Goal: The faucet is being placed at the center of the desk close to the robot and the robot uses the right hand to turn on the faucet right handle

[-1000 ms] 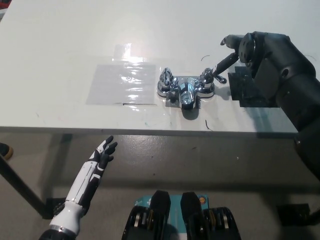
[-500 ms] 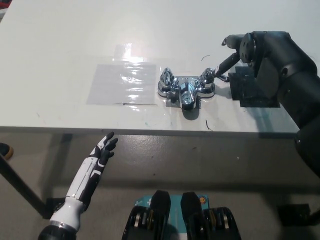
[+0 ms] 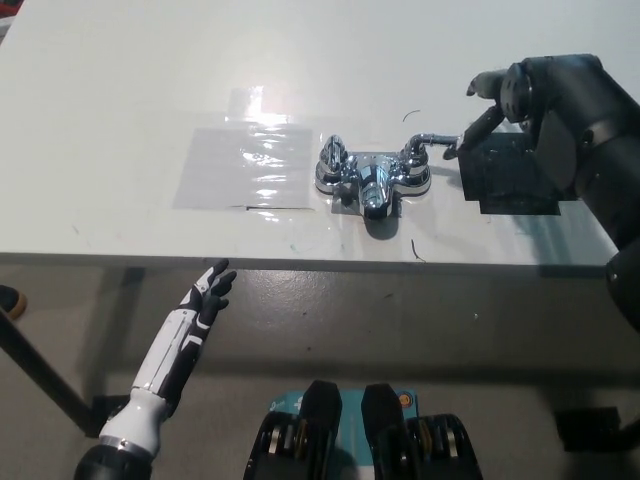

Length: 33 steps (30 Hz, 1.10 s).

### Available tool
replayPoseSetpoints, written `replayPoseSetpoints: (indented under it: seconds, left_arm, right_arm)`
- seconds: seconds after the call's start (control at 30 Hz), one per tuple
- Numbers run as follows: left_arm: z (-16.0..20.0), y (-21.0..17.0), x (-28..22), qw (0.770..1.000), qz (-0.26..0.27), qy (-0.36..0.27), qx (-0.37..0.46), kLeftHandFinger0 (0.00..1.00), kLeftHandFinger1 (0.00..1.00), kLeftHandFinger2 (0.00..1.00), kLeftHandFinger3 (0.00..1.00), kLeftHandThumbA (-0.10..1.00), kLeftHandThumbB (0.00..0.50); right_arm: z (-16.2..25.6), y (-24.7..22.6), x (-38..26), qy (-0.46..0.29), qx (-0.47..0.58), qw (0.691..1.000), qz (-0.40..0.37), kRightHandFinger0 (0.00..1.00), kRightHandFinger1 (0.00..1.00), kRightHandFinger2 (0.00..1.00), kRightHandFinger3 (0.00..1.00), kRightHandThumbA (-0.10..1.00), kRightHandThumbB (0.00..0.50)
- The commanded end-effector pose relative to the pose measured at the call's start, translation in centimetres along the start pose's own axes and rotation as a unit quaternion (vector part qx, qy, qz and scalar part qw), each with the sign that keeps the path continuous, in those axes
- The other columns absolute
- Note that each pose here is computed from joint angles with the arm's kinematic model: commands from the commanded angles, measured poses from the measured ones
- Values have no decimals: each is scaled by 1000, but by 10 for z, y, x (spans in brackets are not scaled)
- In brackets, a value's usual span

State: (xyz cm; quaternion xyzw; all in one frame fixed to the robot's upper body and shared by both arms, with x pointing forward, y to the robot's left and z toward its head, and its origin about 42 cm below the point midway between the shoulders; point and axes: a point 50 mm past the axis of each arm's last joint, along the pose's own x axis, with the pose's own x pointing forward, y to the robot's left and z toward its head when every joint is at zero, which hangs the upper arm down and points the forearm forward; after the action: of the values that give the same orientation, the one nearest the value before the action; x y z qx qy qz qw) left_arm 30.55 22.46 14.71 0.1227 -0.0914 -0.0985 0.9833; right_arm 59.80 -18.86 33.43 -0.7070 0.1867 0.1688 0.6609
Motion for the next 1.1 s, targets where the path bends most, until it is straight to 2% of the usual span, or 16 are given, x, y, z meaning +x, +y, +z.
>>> replayPoseSetpoints:
  seconds: [0.0, 0.2, 0.43, 0.5, 0.53, 0.57, 0.6, 0.63, 0.67, 0.73, 0.77, 0.8, 0.87, 0.97, 1.03, 1.07]
  left_arm:
    - [9, 3, 5, 1000, -12, -23, 10, 1000, 1000, 1000, 1000, 1000, 137]
    - [9, 1, 5, 1000, -13, -25, 6, 1000, 1000, 1000, 1000, 1000, 125]
    - [11, 5, 6, 1000, -12, -23, 6, 1000, 1000, 1000, 1000, 1000, 131]
    - [11, 5, 6, 1000, -11, -24, 5, 1000, 1000, 1000, 1000, 1000, 128]
    - [11, 5, 5, 1000, -12, -21, 6, 1000, 1000, 1000, 1000, 1000, 126]
    - [11, 5, 6, 1000, -12, -20, 4, 1000, 1000, 1000, 1000, 1000, 126]
    - [11, 5, 6, 1000, -12, -20, 4, 1000, 1000, 1000, 1000, 1000, 126]
    - [10, 5, 5, 1000, -12, -19, 4, 1000, 1000, 1000, 1000, 1000, 135]
    - [10, 5, 5, 1000, -11, -18, 6, 1000, 1000, 1000, 1000, 1000, 136]
    - [9, 5, 4, 1000, -11, -15, 8, 1000, 1000, 1000, 1000, 1000, 140]
    - [8, 5, 4, 1000, -12, -15, 5, 1000, 1000, 1000, 1000, 1000, 141]
    - [8, 5, 4, 1000, -14, -14, 4, 1000, 1000, 1000, 1000, 1000, 139]
    - [7, 3, 4, 1000, -15, -11, 0, 1000, 1000, 1000, 1000, 1000, 133]
    - [6, 4, 3, 1000, -12, -8, -3, 1000, 1000, 1000, 1000, 1000, 144]
    - [6, 5, 4, 1000, -13, -10, -1, 1000, 1000, 1000, 1000, 1000, 133]
    - [6, 5, 3, 1000, -12, -10, -3, 1000, 1000, 1000, 1000, 1000, 124]
  right_arm:
    - [-24, -56, -22, 19, -15, 998, -64, 1000, 1000, 1000, 1000, 626, 500]
    - [-27, -62, -24, -3, 17, 994, -111, 1000, 1000, 1000, 1000, 633, 488]
    - [-30, -81, -37, -16, 13, 995, -97, 1000, 1000, 1000, 1000, 792, 496]
    - [-40, -95, -47, -33, 28, 997, -62, 1000, 1000, 1000, 1000, 824, 445]
    - [-51, -108, -59, -39, 55, 998, -10, 1000, 1000, 1000, 1000, 837, 423]
    - [-57, -116, -64, -35, 62, 997, -6, 1000, 1000, 1000, 1000, 886, 472]
    - [-65, -121, -69, -45, 75, 996, -7, 1000, 1000, 1000, 1000, 920, 422]
    - [-76, -128, -77, -75, 100, 992, 2, 1000, 1000, 1000, 1000, 1000, 337]
    - [-80, -131, -80, -91, 113, 989, 12, 1000, 1000, 1000, 1000, 1000, 313]
    - [-107, -137, -91, -146, 219, 964, -26, 1000, 1000, 1000, 1000, 1000, 319]
    - [-119, -140, -96, -156, 274, 948, -33, 1000, 1000, 1000, 1000, 1000, 350]
    - [-131, -142, -101, -180, 345, 921, -39, 1000, 1000, 1000, 1000, 1000, 329]
    - [-153, -143, -111, -243, 472, 846, -48, 1000, 1000, 1000, 1000, 1000, 342]
    - [-177, -139, -124, -339, 552, 761, -39, 1000, 1000, 1000, 1000, 1000, 383]
    - [-198, -137, -131, -408, 612, 676, -36, 1000, 1000, 1000, 1000, 1000, 418]
    - [-206, -135, -135, -453, 640, 620, -28, 1000, 1000, 1000, 1000, 1000, 434]
